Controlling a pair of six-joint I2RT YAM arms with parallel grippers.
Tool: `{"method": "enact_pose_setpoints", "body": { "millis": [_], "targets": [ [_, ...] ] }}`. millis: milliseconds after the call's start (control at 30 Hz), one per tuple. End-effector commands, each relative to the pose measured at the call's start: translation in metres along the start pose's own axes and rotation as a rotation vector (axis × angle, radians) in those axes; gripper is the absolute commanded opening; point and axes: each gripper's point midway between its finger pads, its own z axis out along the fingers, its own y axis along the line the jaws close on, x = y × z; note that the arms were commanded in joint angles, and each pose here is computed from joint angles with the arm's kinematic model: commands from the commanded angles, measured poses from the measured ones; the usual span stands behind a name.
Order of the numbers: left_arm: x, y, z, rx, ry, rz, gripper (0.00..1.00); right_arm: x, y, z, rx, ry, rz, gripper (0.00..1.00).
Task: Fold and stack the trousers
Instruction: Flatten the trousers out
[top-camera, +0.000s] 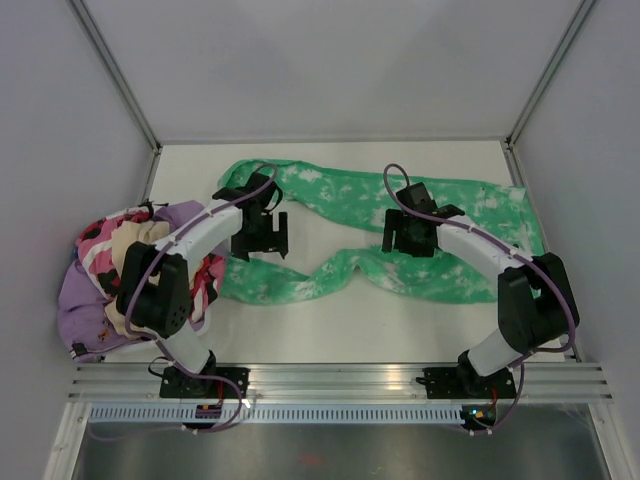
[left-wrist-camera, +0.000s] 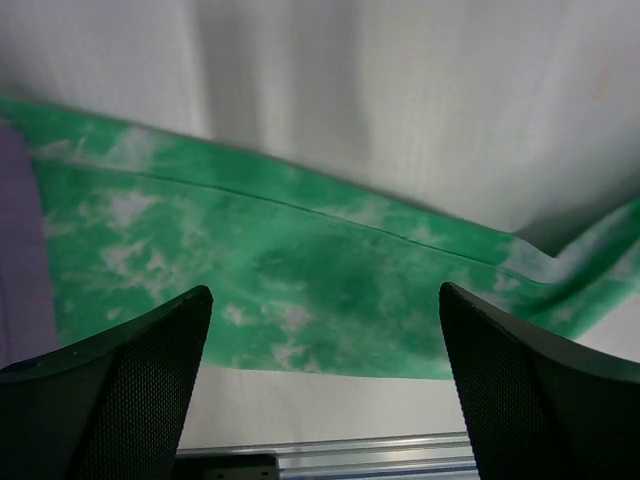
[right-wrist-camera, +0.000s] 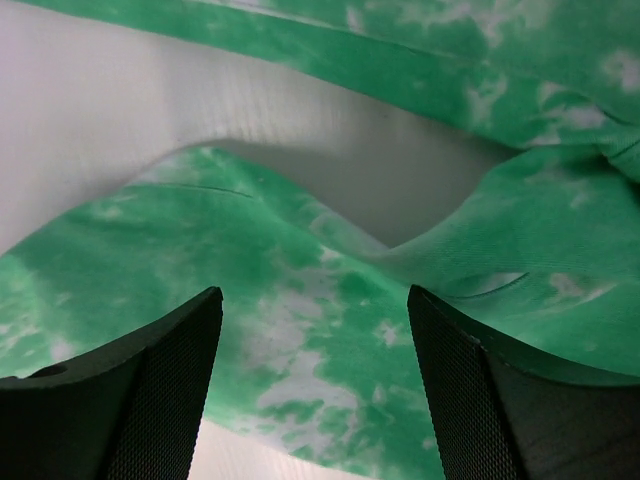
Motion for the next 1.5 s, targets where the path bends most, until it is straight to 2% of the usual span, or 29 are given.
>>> {"method": "enact_pose_setpoints", "body": {
  "millis": [0,167,300,333,400,667,800,867,900,967,1000,1167,1267,1433,1467],
  "targets": [
    [0.026,0.038,0.002,-0.121,0.113,-0.194,0.99,0.012,-0.028,0.015,0.176,-0.004,0.059,0.82],
    [0.03,0.052,0.019,-0.195,0.104,-0.261,0.97,0.013,-0.053,0.038,0.32,-0.028,0.034,0.81],
    [0.021,0.053,0.041,-0.218,0.087,-0.329,0.95,0.013,-0.058,0.056,0.362,-0.005,-0.016,0.75],
    [0.017,0.051,0.046,-0.211,0.073,-0.372,0.94,0.014,-0.058,0.061,0.369,0.003,-0.021,0.69],
    [0.019,0.048,0.058,-0.211,0.086,-0.419,0.93,0.011,-0.057,0.065,0.369,0.001,-0.028,0.65],
    [0.006,0.037,0.087,-0.178,-0.004,-0.654,0.93,0.0,-0.048,0.06,0.303,-0.02,-0.117,0.63],
    [0.012,0.039,0.094,-0.204,0.001,-0.712,0.86,-0.005,-0.049,0.054,0.3,-0.041,-0.129,0.64],
    [0.01,0.042,0.095,-0.235,-0.006,-0.706,0.76,-0.006,-0.051,0.053,0.313,-0.045,-0.13,0.64],
    [0.01,0.043,0.095,-0.239,-0.004,-0.706,0.59,-0.007,-0.052,0.053,0.314,-0.049,-0.125,0.64],
    [0.007,0.043,0.096,-0.24,-0.01,-0.7,0.35,-0.009,-0.053,0.052,0.319,-0.054,-0.115,0.64],
    [0.006,0.043,0.095,-0.24,-0.01,-0.697,0.05,-0.01,-0.054,0.052,0.32,-0.058,-0.111,0.64],
    [-0.042,0.036,0.069,-0.185,-0.134,-0.633,0.02,-0.029,-0.061,0.046,0.298,-0.119,-0.013,0.62],
    [-0.08,0.043,0.029,-0.222,-0.249,-0.607,0.02,-0.047,-0.062,0.04,0.235,-0.157,0.072,0.56],
    [-0.119,0.062,-0.042,-0.304,-0.437,-0.669,0.02,-0.077,-0.049,0.027,0.114,-0.218,0.146,0.4],
    [-0.115,0.066,-0.051,-0.326,-0.43,-0.68,0.02,-0.081,-0.046,0.025,0.103,-0.227,0.147,0.38]
  ]
}}
